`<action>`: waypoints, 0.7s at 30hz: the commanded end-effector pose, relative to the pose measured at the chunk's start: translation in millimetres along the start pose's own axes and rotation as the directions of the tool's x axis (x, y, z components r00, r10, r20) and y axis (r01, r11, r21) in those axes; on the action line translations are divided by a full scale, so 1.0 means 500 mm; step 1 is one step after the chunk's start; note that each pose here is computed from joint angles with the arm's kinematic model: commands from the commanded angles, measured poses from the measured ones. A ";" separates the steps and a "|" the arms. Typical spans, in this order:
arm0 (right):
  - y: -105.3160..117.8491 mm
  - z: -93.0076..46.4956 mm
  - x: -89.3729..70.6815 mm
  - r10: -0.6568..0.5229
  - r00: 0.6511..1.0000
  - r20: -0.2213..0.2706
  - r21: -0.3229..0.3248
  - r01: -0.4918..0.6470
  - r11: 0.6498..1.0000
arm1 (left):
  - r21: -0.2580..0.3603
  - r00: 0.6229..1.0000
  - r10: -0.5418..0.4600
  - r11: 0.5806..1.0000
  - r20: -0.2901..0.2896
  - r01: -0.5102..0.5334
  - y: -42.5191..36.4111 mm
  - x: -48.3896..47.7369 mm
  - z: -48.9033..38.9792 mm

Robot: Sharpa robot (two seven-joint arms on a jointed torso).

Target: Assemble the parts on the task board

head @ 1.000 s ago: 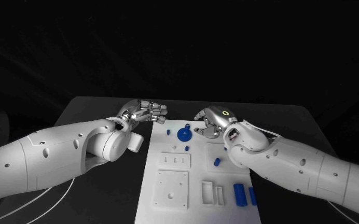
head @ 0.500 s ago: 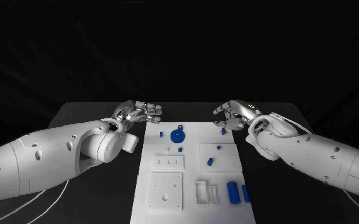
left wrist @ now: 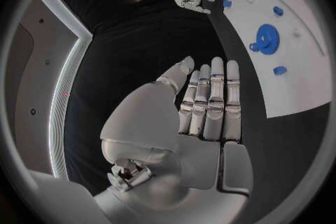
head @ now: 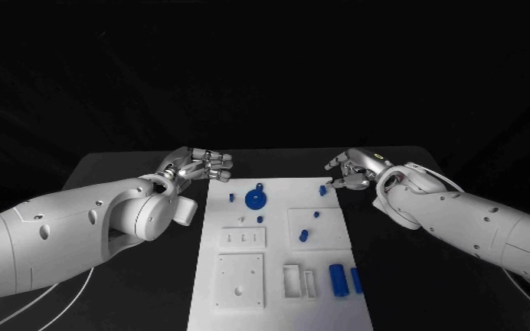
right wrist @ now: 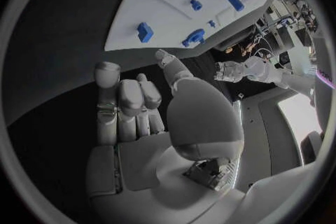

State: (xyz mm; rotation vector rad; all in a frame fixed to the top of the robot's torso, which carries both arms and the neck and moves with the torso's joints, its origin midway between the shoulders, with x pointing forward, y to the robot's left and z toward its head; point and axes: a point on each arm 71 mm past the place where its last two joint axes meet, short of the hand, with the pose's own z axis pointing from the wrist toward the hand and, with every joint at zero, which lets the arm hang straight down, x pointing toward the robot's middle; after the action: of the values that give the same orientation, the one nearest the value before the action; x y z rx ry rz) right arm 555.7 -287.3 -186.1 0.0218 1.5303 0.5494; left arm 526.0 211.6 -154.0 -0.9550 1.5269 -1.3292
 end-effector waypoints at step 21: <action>-0.019 0.004 0.059 0.016 0.994 -0.111 -0.016 -0.018 1.000 | 0.013 1.000 -0.002 1.000 -0.021 0.003 -0.003 0.004 0.003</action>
State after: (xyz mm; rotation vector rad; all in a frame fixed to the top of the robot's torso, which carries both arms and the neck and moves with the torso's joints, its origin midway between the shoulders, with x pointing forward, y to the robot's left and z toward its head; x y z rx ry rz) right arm 560.0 -287.2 -214.5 0.0111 1.6110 0.5634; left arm 526.9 211.8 -154.1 -0.9542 1.5287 -1.3305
